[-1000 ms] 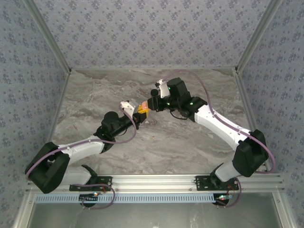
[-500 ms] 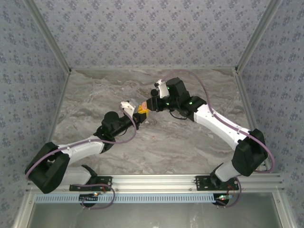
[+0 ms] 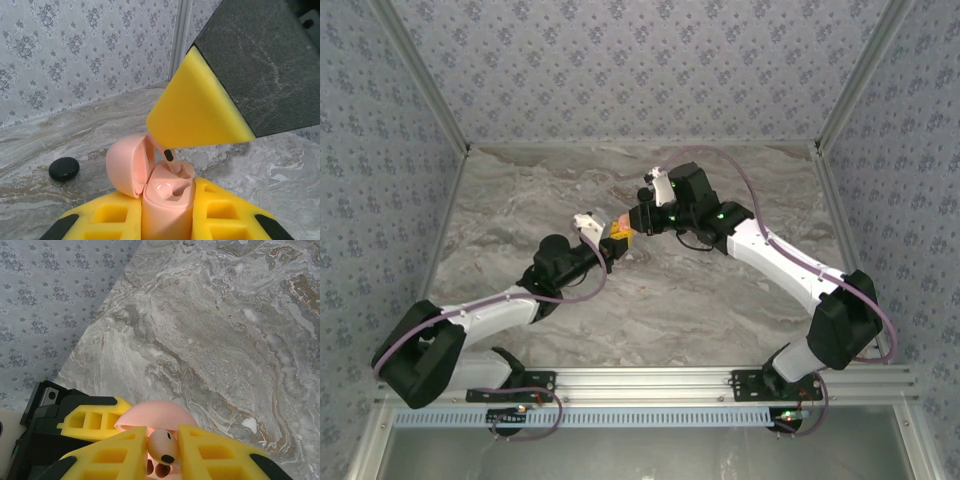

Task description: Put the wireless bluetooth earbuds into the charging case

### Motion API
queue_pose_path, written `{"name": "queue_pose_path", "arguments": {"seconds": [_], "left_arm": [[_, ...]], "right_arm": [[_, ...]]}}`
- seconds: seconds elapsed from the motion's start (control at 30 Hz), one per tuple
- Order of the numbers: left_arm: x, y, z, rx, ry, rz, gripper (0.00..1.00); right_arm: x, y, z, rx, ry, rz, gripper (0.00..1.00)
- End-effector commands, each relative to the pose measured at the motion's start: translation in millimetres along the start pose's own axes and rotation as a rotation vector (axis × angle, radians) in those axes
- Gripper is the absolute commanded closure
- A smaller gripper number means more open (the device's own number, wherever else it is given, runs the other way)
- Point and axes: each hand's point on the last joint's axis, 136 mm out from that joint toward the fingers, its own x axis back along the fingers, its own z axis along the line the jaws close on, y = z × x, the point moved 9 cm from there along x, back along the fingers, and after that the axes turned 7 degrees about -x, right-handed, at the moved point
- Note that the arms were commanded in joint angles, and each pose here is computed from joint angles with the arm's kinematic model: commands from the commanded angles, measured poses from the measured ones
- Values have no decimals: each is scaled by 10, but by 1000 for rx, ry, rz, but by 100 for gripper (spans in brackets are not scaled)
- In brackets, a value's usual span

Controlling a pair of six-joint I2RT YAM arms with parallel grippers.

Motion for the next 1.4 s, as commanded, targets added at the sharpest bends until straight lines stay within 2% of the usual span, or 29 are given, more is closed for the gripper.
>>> {"name": "queue_pose_path", "arguments": {"seconds": [0.0,0.37,1.07,1.37], "left_arm": [[53,300,-40,-42,-16,-134,93],[62,270,-21,-34,11,-117,93],[28,236,6,-15,32,-136,94],[11,251,14,-9,37,-161,94]], "right_arm": [[-25,-5,-18,-32,-3,23,79],[34,5,-57,-58,35,-1,86],[255,183,79,-85,213,-91,87],[212,113,19,-118,243,-77,87]]}}
